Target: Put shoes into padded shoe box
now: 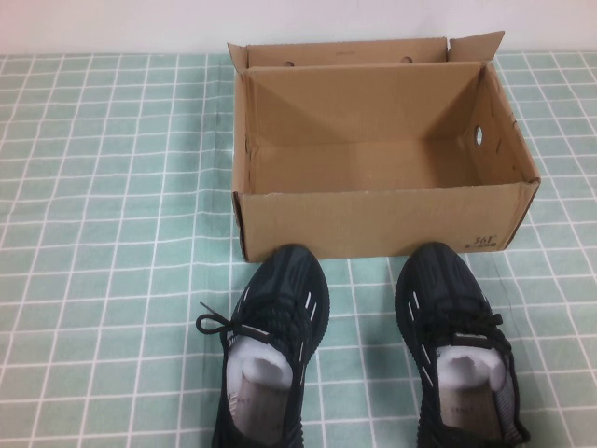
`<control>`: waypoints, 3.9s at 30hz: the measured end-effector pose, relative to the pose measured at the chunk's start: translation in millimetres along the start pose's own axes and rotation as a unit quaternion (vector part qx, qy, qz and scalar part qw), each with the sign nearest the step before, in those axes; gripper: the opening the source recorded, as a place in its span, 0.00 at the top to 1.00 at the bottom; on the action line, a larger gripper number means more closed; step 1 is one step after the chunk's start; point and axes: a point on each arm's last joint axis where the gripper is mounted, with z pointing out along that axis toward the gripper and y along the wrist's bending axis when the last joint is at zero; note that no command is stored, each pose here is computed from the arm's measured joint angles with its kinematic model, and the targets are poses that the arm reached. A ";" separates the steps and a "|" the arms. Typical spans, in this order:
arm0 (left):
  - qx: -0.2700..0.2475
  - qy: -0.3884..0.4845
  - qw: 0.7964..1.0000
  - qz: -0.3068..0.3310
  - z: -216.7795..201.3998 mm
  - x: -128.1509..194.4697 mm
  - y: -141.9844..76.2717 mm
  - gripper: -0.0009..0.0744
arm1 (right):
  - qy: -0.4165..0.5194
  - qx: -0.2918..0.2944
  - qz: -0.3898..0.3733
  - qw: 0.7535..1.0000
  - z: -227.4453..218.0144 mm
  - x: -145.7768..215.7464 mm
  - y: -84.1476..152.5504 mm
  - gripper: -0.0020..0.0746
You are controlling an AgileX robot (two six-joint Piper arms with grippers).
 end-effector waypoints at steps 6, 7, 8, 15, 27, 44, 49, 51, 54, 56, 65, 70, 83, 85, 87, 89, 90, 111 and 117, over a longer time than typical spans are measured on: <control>-0.014 -0.053 0.998 -0.029 -0.5 -9.6 2.9 0.99 | -0.014 -0.003 0.000 1.000 0.0 -2.5 0.5 0.98; -0.014 -0.053 0.998 -0.029 -0.5 -9.6 2.9 0.99 | -0.012 -0.002 0.000 1.000 0.0 -2.1 0.4 0.98; -0.014 -0.053 0.998 -0.030 -0.5 -9.6 2.9 0.99 | -0.012 -0.002 0.000 1.000 0.0 -2.1 0.4 0.98; -0.016 -0.053 0.998 0.003 -0.5 -9.6 2.9 0.99 | -0.012 -0.002 0.000 1.000 0.0 -2.1 0.4 0.98; -0.023 -0.071 0.997 0.011 -1.0 -12.9 4.0 0.99 | -0.279 -0.045 0.033 0.959 -14.5 -49.3 6.2 0.98; -0.024 -0.073 0.997 0.010 -1.1 -13.4 4.2 0.99 | -0.183 -0.010 0.185 0.966 -22.4 -173.2 -7.9 0.98; -0.024 -0.073 0.997 0.010 -1.1 -13.4 4.2 0.99 | -0.047 0.018 0.199 0.979 -3.0 -178.8 -9.9 0.98; -0.024 -0.073 0.997 0.010 -1.1 -13.4 4.2 0.99 | 0.017 0.026 0.209 0.977 9.2 -173.9 -9.9 0.98; -0.024 -0.073 0.997 0.010 -1.1 -13.4 4.2 0.99 | 0.056 0.031 0.176 0.982 19.4 -169.9 -10.2 0.98; -0.024 -0.073 0.997 0.010 -1.1 -13.4 4.2 0.99 | 0.045 0.027 0.154 0.987 23.3 -172.0 -10.2 0.98; -0.024 -0.073 0.997 0.009 -1.1 -13.4 4.2 0.99 | 0.161 0.021 0.181 0.970 48.3 -148.9 -6.5 0.98; -0.024 -0.073 0.997 0.009 -1.1 -13.4 4.2 0.99 | 0.249 -0.048 0.135 0.958 69.6 -136.3 5.1 0.98; -0.023 -0.073 0.997 0.003 -1.1 -13.3 4.2 0.99 | 0.515 -0.221 0.021 0.828 139.0 -100.5 48.3 0.98; -0.023 -0.073 0.997 0.003 -1.1 -13.3 4.2 0.99 | 0.532 -0.251 -0.001 0.809 144.9 -94.9 57.3 0.98; -0.023 -0.073 0.997 0.003 -1.1 -13.3 4.2 0.99 | 0.540 -0.284 -0.028 0.792 149.3 -90.4 66.8 0.98; -0.023 -0.073 0.997 0.002 -1.1 -13.3 4.2 0.99 | 0.542 -0.321 -0.056 0.774 151.4 -85.8 78.4 0.95; -0.023 -0.073 0.997 0.002 -1.1 -13.3 4.2 0.99 | 0.542 -0.334 -0.065 0.769 152.7 -84.2 83.2 0.93; -0.023 -0.073 0.997 0.002 -1.1 -13.3 4.2 0.99 | 0.531 -0.425 -0.234 0.695 190.8 -4.3 136.5 0.49; -0.023 -0.073 0.997 0.002 -1.1 -13.3 4.2 0.99 | 0.538 -0.406 -0.248 0.696 197.3 8.2 137.4 0.96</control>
